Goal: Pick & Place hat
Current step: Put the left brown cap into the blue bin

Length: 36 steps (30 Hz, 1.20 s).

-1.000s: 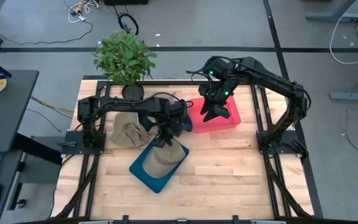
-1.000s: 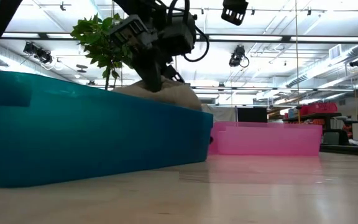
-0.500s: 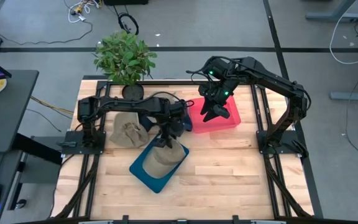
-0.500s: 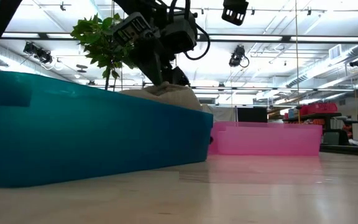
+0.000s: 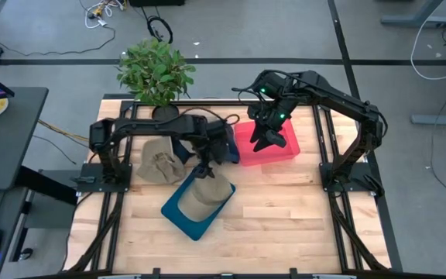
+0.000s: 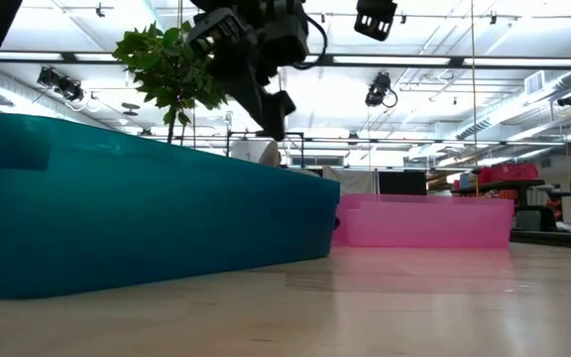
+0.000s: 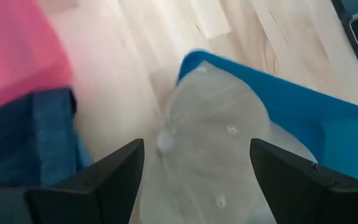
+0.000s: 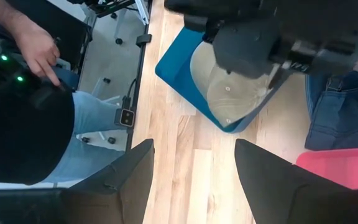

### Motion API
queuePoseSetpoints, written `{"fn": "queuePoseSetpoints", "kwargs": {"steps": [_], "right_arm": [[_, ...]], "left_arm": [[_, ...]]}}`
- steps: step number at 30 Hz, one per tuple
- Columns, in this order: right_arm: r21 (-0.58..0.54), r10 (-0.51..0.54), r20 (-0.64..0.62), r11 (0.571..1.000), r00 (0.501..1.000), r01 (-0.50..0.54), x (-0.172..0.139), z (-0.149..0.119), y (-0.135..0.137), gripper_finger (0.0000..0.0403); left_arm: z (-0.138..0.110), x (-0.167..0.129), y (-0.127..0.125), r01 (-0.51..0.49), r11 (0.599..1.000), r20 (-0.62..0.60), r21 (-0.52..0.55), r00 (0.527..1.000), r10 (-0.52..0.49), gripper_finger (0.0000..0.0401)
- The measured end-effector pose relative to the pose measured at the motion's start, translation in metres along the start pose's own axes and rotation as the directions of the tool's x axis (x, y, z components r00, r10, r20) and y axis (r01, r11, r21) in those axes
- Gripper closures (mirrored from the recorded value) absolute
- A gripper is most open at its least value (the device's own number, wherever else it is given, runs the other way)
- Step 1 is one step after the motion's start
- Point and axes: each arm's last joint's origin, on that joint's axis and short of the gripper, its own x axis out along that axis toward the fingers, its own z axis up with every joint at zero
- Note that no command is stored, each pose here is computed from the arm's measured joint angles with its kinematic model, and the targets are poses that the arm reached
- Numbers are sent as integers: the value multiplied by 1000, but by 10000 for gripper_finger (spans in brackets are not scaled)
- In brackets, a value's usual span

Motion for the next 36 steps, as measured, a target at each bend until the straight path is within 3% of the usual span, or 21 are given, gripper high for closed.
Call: {"fn": "queuePoseSetpoints", "kwargs": {"steps": [10, 17, 22, 27, 31, 36], "right_arm": [[-7, -19, -3, 1000, 1000, 19, -5, -3, 1, 176], [-26, -201, 48, 979, 979, 202, -32, -14, 8, 176], [-9, -301, 115, 953, 947, 304, -58, -26, 17, 176], [40, -388, 175, 921, 905, 387, -81, -39, 26, 176], [74, -420, 228, 907, 878, 414, -88, -49, 29, 176], [145, -458, 272, 889, 846, 434, -75, -73, 17, 176]], "left_arm": [[11, -69, -9, -200, 980, 68, -13, 977, 201, 103], [13, -116, -34, -332, 932, 118, -145, 929, 350, 119], [1, -143, -55, -340, 880, 170, -331, 896, 410, 162], [-20, -148, -75, -413, 794, 208, -446, 815, 541, 222], [-42, -141, -90, -403, 772, 250, -491, 784, 568, 269], [-64, -137, -105, -378, 755, 329, -535, 730, 599, 319]]}}
